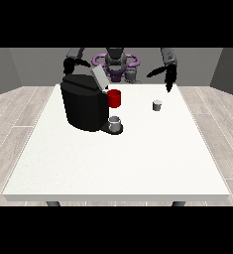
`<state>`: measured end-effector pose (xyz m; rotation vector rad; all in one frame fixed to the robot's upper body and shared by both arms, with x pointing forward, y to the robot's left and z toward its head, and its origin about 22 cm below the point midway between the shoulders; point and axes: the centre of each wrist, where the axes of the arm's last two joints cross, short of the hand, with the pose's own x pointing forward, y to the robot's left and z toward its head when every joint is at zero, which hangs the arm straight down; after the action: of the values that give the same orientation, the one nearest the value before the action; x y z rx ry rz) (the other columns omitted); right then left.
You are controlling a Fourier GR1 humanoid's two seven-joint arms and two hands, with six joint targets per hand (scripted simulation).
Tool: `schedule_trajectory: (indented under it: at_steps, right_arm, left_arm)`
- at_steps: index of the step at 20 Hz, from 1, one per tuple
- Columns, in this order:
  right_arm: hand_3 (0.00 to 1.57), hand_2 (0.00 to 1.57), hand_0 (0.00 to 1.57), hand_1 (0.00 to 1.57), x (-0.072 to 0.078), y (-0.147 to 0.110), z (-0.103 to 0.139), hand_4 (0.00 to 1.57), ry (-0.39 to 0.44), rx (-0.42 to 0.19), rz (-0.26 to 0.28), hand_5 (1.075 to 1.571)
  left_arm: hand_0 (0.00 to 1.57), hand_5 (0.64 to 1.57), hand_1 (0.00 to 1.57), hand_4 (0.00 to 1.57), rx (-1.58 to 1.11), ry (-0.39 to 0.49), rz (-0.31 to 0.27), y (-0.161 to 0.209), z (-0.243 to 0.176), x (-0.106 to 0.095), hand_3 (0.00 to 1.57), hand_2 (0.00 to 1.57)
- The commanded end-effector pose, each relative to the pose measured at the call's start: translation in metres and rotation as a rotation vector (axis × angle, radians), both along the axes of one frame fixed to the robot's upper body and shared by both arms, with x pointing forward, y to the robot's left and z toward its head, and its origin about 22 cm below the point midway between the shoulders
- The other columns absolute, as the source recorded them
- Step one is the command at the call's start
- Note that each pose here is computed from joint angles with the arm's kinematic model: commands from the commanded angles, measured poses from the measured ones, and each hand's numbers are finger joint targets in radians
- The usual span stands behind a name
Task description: Insert the coffee pod into the coffee machine and close the lid
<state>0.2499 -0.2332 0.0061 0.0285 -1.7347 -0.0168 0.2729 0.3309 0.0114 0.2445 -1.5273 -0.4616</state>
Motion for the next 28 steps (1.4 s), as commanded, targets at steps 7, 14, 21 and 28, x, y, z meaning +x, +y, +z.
schedule_trajectory:
  at_steps: [7,14,21,28]
  right_arm:
    - [0.0,0.0,0.0,0.0,0.021,0.01,0.019,0.41,-0.107,-0.012,0.012,1.571]
    - [0.0,0.0,0.0,0.0,0.031,0.016,0.029,0.51,-0.102,-0.052,0.062,1.571]
    - [0.0,0.0,0.0,0.0,0.035,0.015,0.024,0.42,-0.079,-0.032,0.008,1.571]
    - [0.0,0.0,0.0,0.0,0.032,0.015,-0.017,0.32,-0.056,-0.059,-0.003,1.571]
  left_arm:
    - [0.0,1.571,0.0,0.0,0.302,-0.009,0.056,0.035,0.005,0.033,0.0,0.0]
    - [0.0,1.571,0.0,0.0,0.388,0.065,0.097,0.051,0.013,0.059,0.0,0.0]
    - [0.0,1.571,0.0,0.0,0.456,0.141,0.016,0.049,-0.007,0.065,0.0,0.0]
    - [0.0,1.571,0.0,0.0,0.44,0.193,-0.014,0.032,-0.006,0.078,0.0,0.37]
